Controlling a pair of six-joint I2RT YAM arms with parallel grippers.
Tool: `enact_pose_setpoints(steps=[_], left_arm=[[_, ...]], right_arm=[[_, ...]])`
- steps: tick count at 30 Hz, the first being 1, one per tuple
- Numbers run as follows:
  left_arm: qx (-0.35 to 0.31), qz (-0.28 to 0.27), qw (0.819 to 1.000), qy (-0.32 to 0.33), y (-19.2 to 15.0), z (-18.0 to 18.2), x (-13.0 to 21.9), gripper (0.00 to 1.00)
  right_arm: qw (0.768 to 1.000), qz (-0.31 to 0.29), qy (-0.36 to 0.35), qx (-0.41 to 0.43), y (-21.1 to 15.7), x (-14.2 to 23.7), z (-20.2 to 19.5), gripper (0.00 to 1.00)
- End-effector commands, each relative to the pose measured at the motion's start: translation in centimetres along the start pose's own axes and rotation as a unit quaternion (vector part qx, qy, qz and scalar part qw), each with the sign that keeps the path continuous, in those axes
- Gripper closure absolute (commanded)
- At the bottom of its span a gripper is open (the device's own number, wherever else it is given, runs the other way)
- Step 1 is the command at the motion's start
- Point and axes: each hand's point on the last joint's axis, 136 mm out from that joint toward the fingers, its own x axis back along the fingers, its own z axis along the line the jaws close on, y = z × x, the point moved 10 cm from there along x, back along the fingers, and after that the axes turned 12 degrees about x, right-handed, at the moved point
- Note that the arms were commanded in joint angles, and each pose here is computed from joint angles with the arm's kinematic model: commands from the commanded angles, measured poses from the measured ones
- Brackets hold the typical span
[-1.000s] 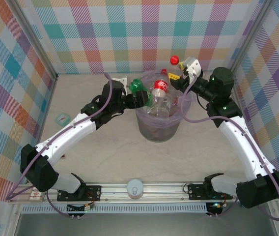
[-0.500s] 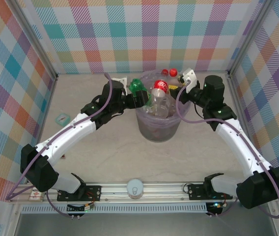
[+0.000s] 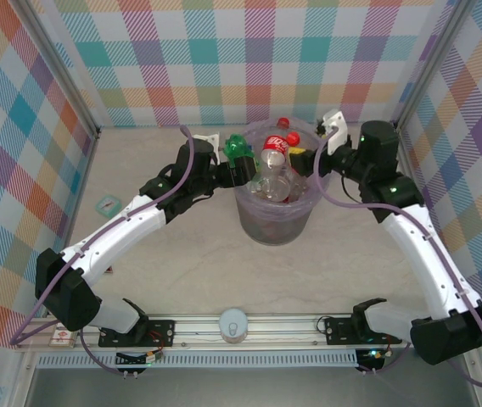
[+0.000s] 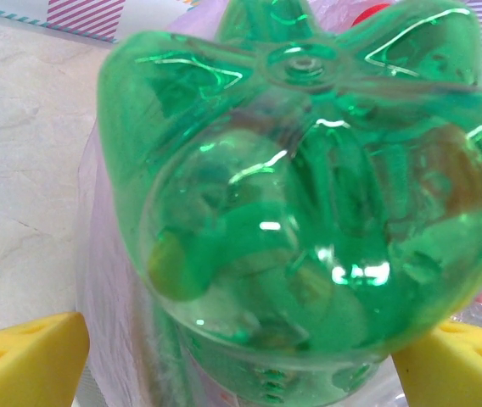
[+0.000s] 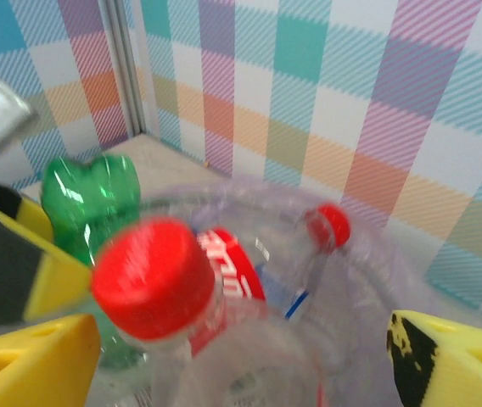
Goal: Put the plastic bottles in the bin
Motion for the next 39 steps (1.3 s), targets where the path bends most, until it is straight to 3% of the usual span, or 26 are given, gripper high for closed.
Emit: enact_pose_setpoints(steps=[1,7,9,11,13,16,22,26,33,39], left_arm=[[-0.003,0.002,1.0,0.013,-0.1,0.5,-0.2,0.09],[-0.005,0.0,1.0,0.014,0.0,0.5,0.0,0.09],[-0.006,0.001,1.0,0.011,0.0,0.4,0.0,0.09],[-0.005,0.002,1.0,0.009,0.1,0.3,0.0,0.09],[-0.006,0.0,1.0,0.01,0.1,0.3,0.2,0.09],[-0.006,-0.006,1.0,0.012,0.1,0.5,0.4,0.09],[-0.009,-0.003,1.0,0.013,0.1,0.5,0.4,0.09],[-0.007,-0.001,1.0,0.006,0.1,0.4,0.1,0.08],[-0.012,-0.003,1.0,-0.001,0.4,0.0,0.4,0.09],[-0.024,-0.007,1.0,-0.012,0.8,-0.6,1.2,0.08]], right_arm=[[1.0,0.001,0.001,-0.018,2.4,1.6,-0.1,0.13],[0.997,-0.03,0.035,-0.056,6.0,0.0,-0.5,0.27],[0.998,-0.03,0.03,-0.049,6.4,-1.4,-0.8,0.43],[0.998,-0.017,0.038,-0.049,6.6,-2.7,-0.9,0.49],[0.998,0.004,0.038,-0.051,5.6,-3.9,-0.8,0.5],[0.997,0.046,0.028,-0.062,2.3,-5.8,-0.7,0.61],[0.99,0.09,0.04,-0.103,-2.9,-6.8,0.7,0.62],[0.986,0.093,0.05,-0.126,-4.0,-7.0,1.0,0.62],[0.983,0.08,0.018,-0.162,-0.3,-5.1,-0.2,0.6],[0.985,0.054,0.005,-0.162,4.2,-2.6,-1.4,0.42]])
